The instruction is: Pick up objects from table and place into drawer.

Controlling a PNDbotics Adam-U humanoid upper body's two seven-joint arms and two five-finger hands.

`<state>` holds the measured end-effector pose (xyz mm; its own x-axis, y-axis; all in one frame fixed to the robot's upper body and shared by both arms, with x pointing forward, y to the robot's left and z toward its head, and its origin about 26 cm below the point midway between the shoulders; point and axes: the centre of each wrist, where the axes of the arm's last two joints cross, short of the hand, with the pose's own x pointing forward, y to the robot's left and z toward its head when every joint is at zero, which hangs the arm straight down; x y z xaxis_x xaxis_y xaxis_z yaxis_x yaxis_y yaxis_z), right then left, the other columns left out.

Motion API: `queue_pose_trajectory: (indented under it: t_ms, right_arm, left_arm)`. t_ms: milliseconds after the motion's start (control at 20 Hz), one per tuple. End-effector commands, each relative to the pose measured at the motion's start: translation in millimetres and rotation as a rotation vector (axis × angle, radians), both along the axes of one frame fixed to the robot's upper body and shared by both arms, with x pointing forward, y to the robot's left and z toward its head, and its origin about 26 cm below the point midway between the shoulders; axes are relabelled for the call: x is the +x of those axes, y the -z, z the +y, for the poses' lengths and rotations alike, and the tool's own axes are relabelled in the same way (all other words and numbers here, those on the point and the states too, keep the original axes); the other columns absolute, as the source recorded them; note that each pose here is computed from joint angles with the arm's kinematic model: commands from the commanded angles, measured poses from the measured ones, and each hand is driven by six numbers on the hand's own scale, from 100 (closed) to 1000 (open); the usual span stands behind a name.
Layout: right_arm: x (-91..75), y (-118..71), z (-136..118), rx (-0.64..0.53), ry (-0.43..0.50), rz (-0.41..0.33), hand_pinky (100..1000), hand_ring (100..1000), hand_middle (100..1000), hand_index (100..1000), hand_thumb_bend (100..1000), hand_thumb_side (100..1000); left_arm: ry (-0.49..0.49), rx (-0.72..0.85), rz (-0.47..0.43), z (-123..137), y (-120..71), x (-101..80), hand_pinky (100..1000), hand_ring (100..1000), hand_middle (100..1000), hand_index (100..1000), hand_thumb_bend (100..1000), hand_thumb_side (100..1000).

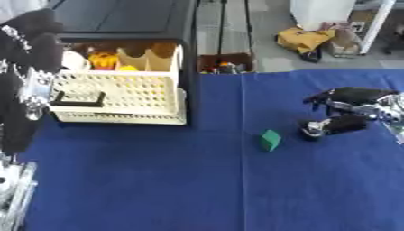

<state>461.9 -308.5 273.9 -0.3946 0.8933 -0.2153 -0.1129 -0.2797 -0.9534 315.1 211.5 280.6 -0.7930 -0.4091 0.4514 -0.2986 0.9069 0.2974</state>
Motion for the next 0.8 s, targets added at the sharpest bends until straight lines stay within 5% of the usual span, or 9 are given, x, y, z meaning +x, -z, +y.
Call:
queue_pose_trajectory:
  t_ms: [50, 800]
  right_arm:
    - [-0.2, -11.4, -4, -0.022, 0.008, -0.027, 558, 681, 806, 1000, 344, 947]
    - [4.8, 1.7, -9, -0.089, 0.015, 0.049, 510, 642, 744, 985, 328, 893]
  left_arm:
    - [0.013, 0.005, -0.017, -1, -4.5, -3.0, 746, 816, 684, 819, 526, 849]
    - [0.02, 0.01, -0.012, -2, -4.6, -3.0, 747, 817, 683, 813, 511, 851]
